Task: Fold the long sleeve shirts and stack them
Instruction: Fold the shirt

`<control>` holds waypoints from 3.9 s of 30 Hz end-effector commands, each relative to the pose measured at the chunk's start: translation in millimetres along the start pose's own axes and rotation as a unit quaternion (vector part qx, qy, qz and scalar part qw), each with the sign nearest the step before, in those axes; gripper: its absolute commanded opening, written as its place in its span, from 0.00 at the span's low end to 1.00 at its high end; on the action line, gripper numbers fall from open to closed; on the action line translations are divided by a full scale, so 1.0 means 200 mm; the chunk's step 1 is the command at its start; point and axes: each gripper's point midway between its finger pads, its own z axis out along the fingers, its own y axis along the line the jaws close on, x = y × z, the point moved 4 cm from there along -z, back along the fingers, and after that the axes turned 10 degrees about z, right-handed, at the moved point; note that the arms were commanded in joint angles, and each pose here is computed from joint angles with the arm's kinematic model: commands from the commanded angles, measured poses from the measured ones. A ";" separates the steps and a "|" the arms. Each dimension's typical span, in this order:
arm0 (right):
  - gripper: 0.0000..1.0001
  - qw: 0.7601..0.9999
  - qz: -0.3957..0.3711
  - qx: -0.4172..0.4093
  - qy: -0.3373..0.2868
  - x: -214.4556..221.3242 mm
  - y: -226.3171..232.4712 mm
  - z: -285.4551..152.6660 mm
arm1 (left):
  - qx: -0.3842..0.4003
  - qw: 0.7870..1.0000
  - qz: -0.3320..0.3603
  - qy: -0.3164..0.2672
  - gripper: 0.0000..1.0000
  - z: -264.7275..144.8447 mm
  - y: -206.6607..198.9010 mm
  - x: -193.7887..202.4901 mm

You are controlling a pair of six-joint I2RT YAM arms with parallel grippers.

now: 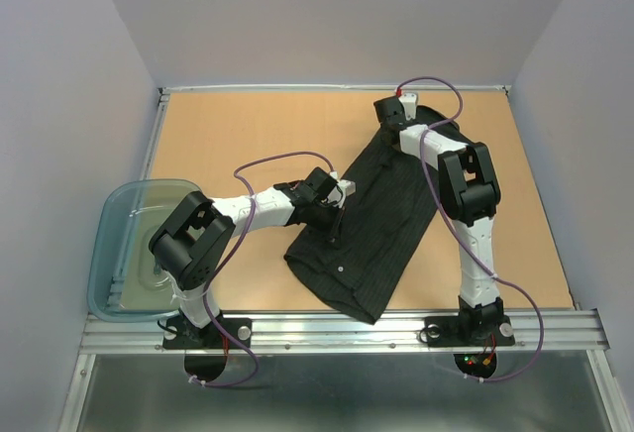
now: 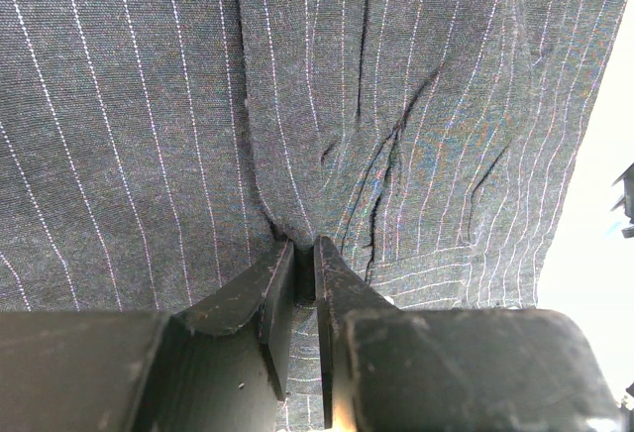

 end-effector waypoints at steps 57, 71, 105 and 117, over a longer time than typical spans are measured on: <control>0.01 0.984 0.123 -0.128 -0.022 -0.41 -0.02 -0.14 | -0.068 0.994 0.054 -0.068 0.24 -0.29 -0.22 -0.18; 0.12 0.981 0.121 -0.150 0.010 -0.29 -0.01 -0.14 | -0.130 0.989 0.020 -0.064 0.24 -0.24 -0.07 -0.14; 0.43 0.998 0.035 -0.050 -0.013 -0.24 -0.02 -0.03 | -0.115 0.992 0.010 -0.059 0.24 -0.20 -0.07 -0.13; 0.01 0.999 0.023 -0.039 -0.017 -0.25 -0.03 -0.02 | -0.115 0.992 0.007 -0.054 0.24 -0.20 -0.07 -0.12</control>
